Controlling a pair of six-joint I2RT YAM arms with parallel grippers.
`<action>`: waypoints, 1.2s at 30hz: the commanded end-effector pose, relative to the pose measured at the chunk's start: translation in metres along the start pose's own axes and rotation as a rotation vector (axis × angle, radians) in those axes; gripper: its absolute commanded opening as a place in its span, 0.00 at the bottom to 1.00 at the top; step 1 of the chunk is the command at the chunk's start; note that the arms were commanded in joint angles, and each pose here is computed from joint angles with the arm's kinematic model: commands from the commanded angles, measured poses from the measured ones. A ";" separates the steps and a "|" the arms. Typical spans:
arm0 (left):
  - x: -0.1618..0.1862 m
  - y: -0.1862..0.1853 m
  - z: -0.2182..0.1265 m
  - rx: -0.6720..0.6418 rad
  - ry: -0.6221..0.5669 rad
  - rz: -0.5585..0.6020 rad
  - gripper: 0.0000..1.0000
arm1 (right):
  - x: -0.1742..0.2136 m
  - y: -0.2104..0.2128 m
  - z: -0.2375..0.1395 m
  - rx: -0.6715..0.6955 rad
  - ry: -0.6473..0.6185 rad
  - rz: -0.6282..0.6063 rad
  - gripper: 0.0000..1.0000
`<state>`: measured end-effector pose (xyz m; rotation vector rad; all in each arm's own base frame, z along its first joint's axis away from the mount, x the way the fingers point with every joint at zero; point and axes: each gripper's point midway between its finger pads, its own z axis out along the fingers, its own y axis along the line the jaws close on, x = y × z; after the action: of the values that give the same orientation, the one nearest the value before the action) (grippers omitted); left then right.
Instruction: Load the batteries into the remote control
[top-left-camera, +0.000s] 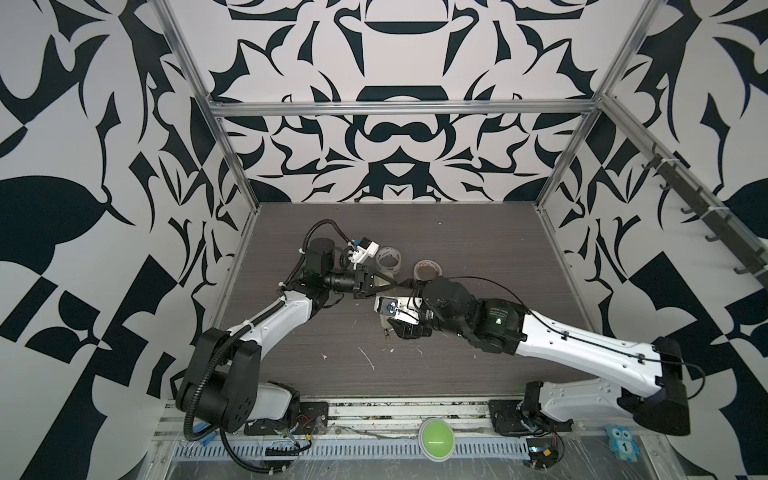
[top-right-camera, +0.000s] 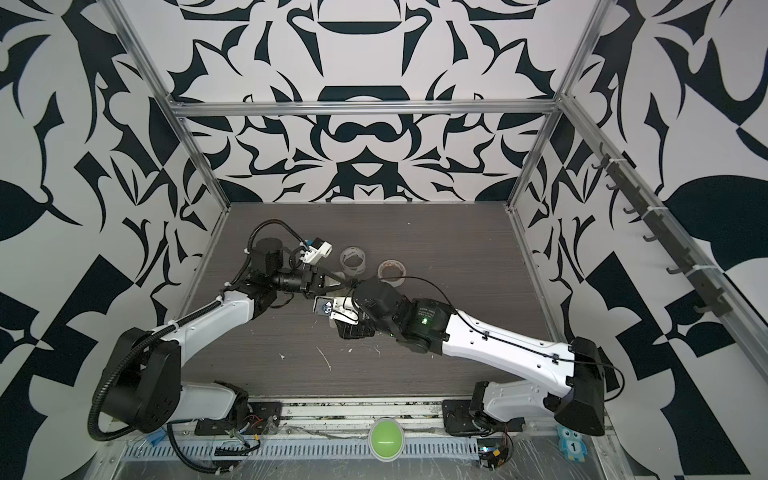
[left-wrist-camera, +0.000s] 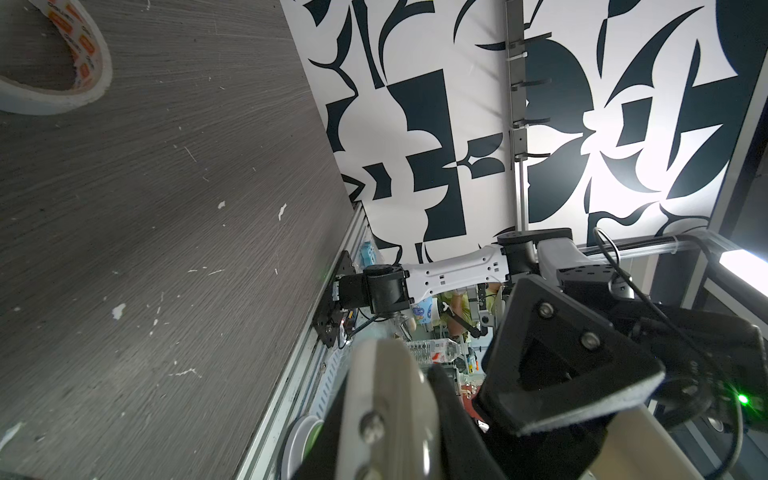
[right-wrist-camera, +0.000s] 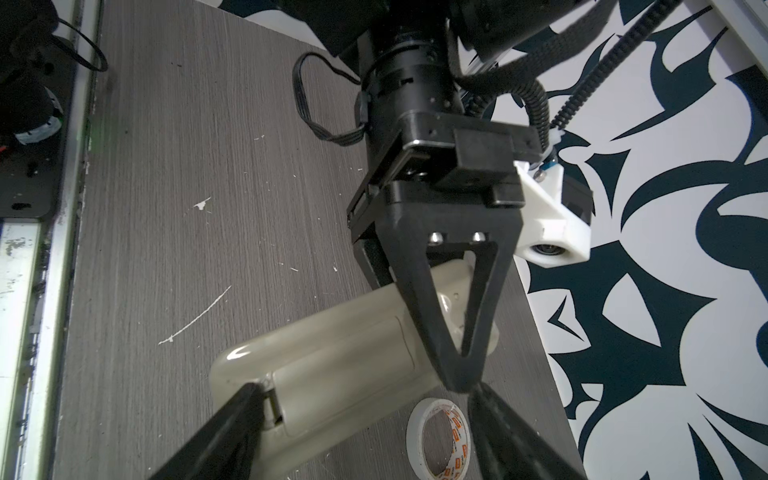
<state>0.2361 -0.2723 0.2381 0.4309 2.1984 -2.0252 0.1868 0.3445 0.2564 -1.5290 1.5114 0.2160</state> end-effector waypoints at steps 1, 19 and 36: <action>0.001 -0.007 -0.001 0.013 0.005 0.015 0.00 | -0.001 0.012 -0.001 -0.069 0.003 0.005 0.82; 0.002 -0.005 0.000 0.012 0.008 0.010 0.00 | -0.001 -0.038 -0.004 0.208 0.041 -0.028 0.75; 0.001 -0.005 0.000 0.010 0.008 0.006 0.00 | -0.021 -0.039 -0.012 0.221 -0.042 -0.068 0.74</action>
<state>0.2447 -0.2718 0.2362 0.3804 2.1987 -1.9859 0.1989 0.3434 0.2583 -1.5279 1.4572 0.0504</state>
